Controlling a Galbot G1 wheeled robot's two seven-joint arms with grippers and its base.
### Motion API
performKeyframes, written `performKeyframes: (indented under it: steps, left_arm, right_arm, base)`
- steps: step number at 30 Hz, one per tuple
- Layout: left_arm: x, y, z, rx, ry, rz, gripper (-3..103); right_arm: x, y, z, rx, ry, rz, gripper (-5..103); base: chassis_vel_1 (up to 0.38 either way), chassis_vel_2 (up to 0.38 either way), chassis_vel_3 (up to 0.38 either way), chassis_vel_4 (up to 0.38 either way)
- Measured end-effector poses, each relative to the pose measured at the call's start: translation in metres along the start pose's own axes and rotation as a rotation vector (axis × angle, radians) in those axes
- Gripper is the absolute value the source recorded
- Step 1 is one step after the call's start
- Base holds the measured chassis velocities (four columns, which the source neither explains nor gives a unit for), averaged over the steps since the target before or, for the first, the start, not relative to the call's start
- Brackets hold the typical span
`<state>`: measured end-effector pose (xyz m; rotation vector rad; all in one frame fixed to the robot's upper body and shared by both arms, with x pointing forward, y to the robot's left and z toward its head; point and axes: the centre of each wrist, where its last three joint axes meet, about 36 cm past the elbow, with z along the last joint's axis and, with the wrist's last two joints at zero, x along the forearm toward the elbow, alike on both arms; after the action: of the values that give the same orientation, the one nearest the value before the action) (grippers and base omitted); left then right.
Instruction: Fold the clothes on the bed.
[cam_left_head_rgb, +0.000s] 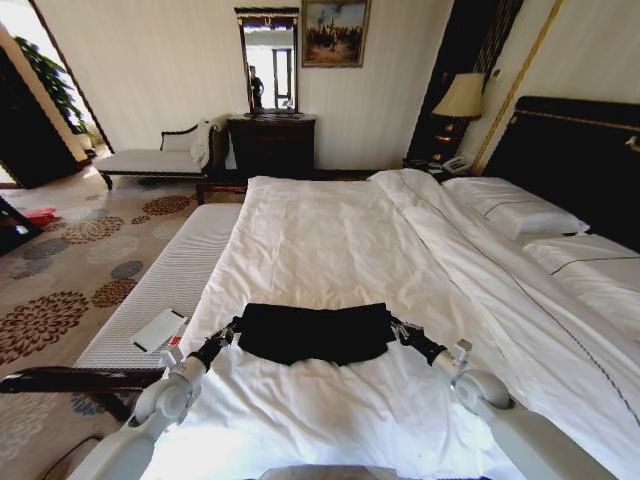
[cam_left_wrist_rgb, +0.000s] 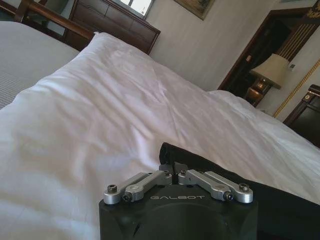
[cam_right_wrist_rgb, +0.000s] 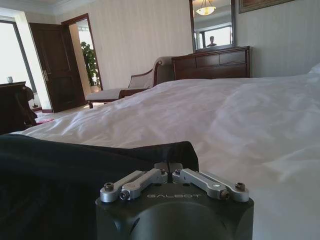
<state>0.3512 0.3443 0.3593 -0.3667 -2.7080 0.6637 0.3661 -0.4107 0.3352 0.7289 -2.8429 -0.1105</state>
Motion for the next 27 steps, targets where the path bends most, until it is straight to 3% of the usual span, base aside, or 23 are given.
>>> performKeyframes:
  steps: [22,25,27]
  left_arm:
    - [0.002,0.001,0.015,-0.019,0.013,-0.033,-2]
    - [0.002,-0.001,0.014,-0.063,0.016,-0.045,8]
    - [0.003,-0.007,0.011,-0.125,0.002,-0.043,19]
  right_arm:
    - [0.024,0.008,0.021,0.016,0.041,0.011,0]
    - [0.025,0.008,0.018,0.021,0.038,0.007,10]
    - [0.027,0.008,0.014,0.025,0.031,0.003,16]
  base:
    - [0.0,0.0,0.0,0.0]
    - [0.0,0.0,0.0,0.0]
    - [0.0,0.0,0.0,0.0]
